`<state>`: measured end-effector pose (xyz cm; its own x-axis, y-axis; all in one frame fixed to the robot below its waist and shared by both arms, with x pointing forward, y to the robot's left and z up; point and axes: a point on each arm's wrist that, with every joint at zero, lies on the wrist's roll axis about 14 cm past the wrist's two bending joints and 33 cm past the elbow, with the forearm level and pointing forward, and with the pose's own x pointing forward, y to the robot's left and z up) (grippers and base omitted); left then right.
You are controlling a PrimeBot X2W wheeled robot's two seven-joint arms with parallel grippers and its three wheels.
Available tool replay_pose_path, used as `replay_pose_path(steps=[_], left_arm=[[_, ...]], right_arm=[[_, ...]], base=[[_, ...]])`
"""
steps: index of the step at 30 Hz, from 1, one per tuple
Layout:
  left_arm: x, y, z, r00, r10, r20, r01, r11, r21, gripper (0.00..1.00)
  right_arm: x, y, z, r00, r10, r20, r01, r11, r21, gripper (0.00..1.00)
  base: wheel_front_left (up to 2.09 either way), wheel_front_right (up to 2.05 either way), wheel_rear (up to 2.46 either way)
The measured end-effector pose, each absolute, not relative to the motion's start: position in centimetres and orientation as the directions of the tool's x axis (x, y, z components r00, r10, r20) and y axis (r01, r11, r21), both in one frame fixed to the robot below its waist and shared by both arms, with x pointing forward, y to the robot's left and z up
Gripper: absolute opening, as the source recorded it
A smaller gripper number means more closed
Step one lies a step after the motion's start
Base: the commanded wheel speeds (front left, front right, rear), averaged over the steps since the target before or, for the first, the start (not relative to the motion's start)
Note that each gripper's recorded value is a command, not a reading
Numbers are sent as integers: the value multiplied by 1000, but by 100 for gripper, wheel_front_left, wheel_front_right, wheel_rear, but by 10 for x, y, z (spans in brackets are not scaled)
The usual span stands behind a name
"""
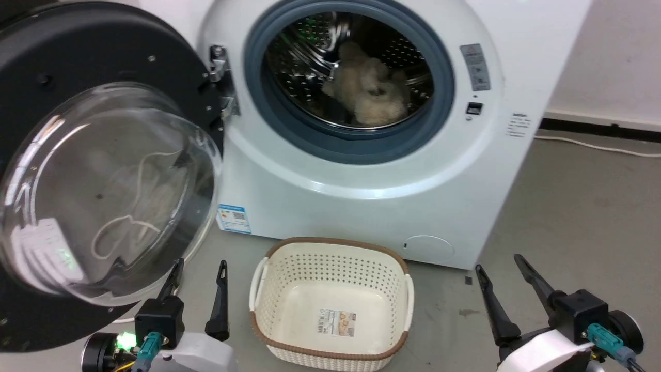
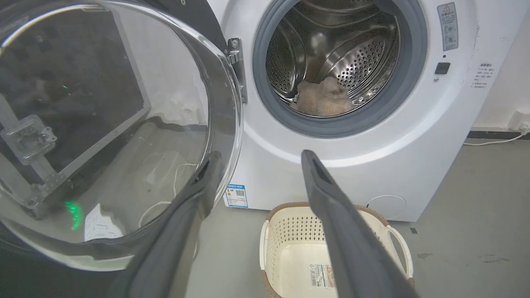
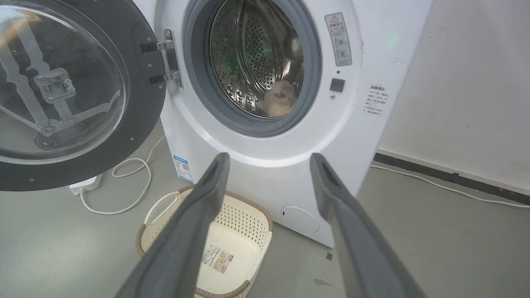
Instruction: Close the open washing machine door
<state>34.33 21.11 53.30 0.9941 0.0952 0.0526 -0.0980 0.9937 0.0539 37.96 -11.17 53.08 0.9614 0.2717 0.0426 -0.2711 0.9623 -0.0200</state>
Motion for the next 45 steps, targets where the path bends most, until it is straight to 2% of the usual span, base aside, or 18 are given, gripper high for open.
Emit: replay_pose_path(steps=[13,45], left_arm=[[320,243,538,975,208,84,-213,975,58,100],[267,292,540,912,388,131,-398,915,60,100]], right_arm=[[383,-58,525,907,420,41,-420,907,-13,100],[373,24,520,770,635,65,-637,770,19,100]], base=[[0,0,0],[0,0,0]])
